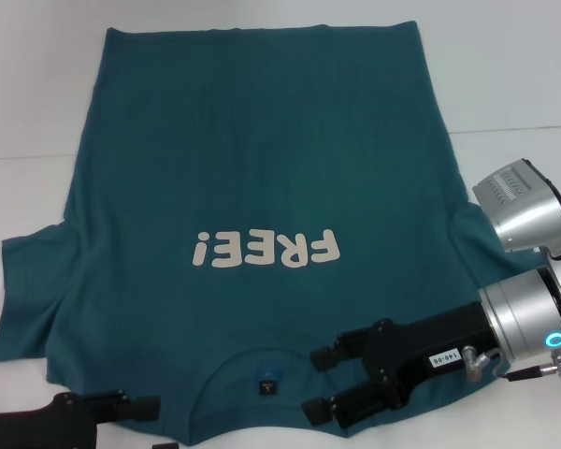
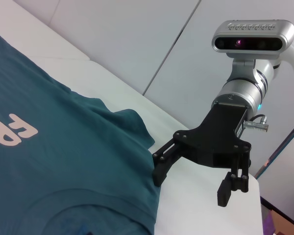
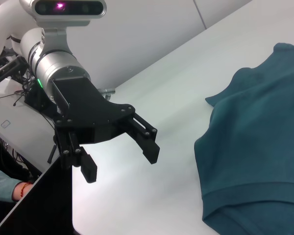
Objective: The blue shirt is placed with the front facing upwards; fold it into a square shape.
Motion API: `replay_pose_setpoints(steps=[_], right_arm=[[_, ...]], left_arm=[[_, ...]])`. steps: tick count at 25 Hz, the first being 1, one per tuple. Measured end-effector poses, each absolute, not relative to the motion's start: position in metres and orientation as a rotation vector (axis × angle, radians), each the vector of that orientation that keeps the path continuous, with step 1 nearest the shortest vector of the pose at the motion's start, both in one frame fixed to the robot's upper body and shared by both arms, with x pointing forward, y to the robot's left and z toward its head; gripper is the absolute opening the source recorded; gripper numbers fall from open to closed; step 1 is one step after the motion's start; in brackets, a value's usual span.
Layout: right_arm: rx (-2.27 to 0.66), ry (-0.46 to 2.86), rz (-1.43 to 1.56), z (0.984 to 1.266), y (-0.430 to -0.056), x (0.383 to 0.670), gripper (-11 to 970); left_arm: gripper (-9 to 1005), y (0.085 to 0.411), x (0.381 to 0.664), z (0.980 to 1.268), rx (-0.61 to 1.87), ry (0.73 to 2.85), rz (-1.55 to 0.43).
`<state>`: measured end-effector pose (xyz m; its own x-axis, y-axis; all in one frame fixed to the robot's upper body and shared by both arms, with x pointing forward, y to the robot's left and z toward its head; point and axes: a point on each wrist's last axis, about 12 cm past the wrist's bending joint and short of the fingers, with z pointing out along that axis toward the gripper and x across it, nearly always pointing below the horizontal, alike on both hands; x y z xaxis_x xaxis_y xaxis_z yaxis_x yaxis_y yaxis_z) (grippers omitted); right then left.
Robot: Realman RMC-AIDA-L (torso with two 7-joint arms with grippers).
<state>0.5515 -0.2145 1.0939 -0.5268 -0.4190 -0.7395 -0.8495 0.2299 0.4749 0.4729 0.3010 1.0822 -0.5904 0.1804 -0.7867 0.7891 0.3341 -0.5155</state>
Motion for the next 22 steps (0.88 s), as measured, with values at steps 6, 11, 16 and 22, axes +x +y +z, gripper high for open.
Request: replay_pose_setpoints(steps=[6, 11, 16, 22], right_arm=[[-1.161, 2.049, 1.24, 1.094, -0.215, 0.551, 924], [-1.16, 2.05, 1.241, 1.094, -0.216, 0.551, 925], [-1.112, 2.052, 1.261, 1.097, -0.217, 0.553, 925], [-0.752, 2.24, 1.233, 1.118, -0.23, 0.58, 925]], left_arm=[[826, 0.301, 0.473, 1.082, 0.848, 1.98, -1.26], [825, 0.301, 0.473, 1.082, 0.849, 1.98, -1.261], [825, 0.304, 0.477, 1.087, 0.755, 2.013, -1.296], [825, 0.327, 0.507, 1.104, 0.268, 2.171, -1.376]])
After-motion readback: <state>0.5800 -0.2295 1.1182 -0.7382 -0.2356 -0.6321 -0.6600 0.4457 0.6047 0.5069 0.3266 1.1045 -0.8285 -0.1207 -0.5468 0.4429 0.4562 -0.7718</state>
